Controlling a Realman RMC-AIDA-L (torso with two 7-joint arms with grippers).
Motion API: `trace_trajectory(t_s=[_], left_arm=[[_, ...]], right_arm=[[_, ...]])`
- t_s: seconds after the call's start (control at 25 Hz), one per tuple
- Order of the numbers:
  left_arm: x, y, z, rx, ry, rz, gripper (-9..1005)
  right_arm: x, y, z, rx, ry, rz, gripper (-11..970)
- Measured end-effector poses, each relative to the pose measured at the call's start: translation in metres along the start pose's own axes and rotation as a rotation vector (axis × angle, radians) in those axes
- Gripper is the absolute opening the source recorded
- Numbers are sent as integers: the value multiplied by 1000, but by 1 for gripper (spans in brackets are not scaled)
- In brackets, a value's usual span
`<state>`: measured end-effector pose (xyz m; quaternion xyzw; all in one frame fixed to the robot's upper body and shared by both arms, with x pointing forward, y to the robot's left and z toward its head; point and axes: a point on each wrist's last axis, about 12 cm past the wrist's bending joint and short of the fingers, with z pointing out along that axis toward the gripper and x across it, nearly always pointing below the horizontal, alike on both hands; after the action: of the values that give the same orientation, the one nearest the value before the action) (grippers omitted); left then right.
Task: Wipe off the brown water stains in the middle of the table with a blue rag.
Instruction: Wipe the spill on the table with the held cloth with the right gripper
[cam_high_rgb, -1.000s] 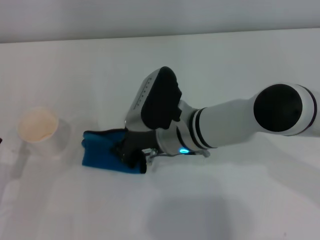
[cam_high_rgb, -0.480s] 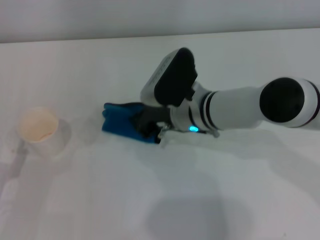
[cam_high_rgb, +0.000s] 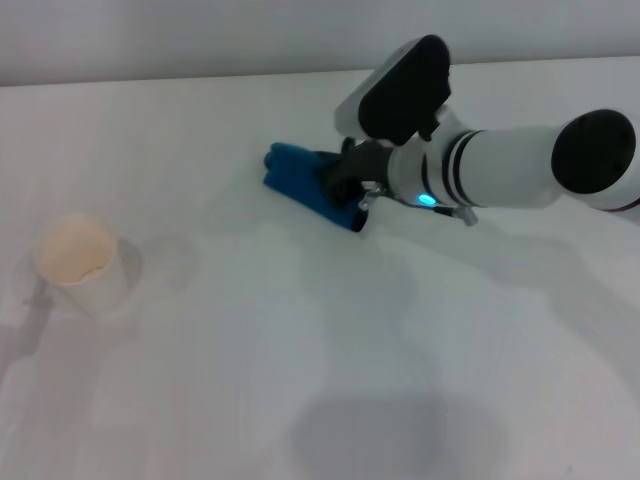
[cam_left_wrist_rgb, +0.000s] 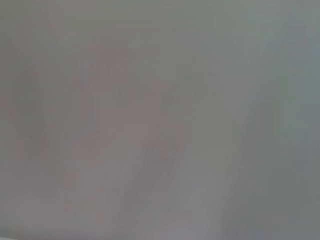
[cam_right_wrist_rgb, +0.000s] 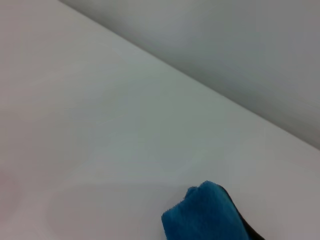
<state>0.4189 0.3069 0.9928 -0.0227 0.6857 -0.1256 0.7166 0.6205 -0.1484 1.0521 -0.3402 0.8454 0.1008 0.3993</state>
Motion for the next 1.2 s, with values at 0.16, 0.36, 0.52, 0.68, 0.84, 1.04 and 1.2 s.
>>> trace_trajectory(t_s=[0.16, 0.36, 0.52, 0.68, 0.84, 1.04, 1.2], left_arm=[[0, 0, 0, -1, -1, 0, 875], [0, 0, 0, -2, -1, 0, 876], [0, 0, 0, -2, -1, 0, 876], [0, 3, -3, -19, -2, -1, 876], [0, 3, -3, -21, -2, 0, 875], [-1, 4, -2, -18, -3, 5, 875], [-2, 5, 0, -16, -4, 11, 875]], right_arm=[[2, -11, -1, 31, 5, 26, 49], [-2, 2, -1, -45, 20, 4, 49], [-4, 25, -5, -217, 74, -79, 50], [-4, 30, -15, -353, 120, -128, 50], [4, 8, -29, -375, 152, -125, 50], [15, -17, -46, -376, 214, -147, 51], [22, -26, -58, -388, 271, -153, 51]])
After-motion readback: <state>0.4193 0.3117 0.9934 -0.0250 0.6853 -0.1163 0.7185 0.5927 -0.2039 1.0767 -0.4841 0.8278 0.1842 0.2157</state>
